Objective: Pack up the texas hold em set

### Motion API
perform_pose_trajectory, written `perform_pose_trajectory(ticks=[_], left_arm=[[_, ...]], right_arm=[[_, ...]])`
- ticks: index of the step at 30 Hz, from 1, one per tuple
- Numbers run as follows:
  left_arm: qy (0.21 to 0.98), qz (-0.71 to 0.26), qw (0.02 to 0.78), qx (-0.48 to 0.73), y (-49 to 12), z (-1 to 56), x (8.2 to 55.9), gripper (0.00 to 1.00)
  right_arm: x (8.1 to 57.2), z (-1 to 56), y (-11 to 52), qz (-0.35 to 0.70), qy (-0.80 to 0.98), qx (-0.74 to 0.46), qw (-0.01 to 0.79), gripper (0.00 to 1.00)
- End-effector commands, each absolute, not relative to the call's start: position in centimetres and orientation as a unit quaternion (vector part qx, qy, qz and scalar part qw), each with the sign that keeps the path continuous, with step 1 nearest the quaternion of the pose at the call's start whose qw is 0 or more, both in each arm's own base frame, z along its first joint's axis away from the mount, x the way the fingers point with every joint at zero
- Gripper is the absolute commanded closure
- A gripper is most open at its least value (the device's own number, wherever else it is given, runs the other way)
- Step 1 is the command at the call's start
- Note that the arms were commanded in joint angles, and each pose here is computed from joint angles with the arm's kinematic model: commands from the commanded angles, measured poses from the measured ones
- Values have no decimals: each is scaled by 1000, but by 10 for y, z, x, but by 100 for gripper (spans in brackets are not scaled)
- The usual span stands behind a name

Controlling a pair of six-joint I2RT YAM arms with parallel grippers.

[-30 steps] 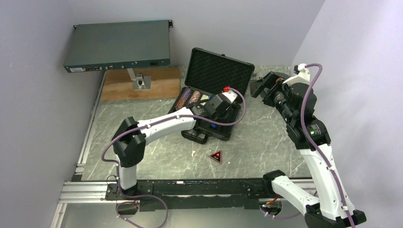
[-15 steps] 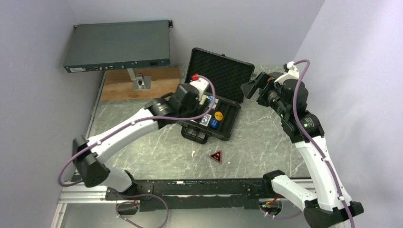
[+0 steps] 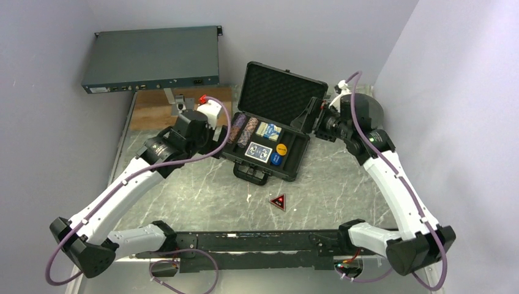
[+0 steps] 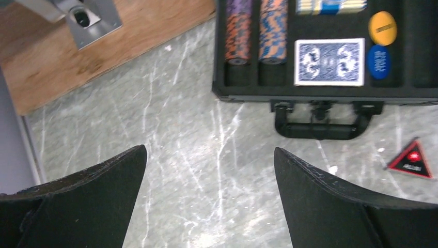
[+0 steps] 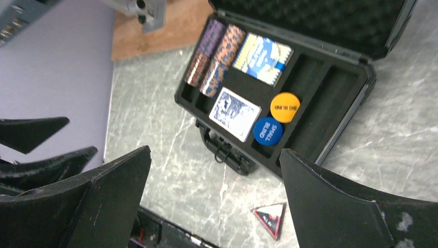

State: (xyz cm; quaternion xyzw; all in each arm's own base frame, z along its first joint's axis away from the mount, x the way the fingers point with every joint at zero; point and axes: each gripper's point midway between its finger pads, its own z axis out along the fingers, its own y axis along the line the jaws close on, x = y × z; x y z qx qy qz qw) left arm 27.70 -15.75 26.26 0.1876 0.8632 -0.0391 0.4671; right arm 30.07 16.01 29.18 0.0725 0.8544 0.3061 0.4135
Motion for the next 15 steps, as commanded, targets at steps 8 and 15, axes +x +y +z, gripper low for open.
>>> perform_pose_trajectory(ticks=[8, 15], left_arm=[[836, -10, 530, 144, -118, 261, 276, 0], [829, 9, 545, 125, -103, 266, 271, 0]], right_arm=[[264, 209, 194, 235, 927, 24, 292, 0], [240, 173, 202, 198, 947, 7, 252, 0]])
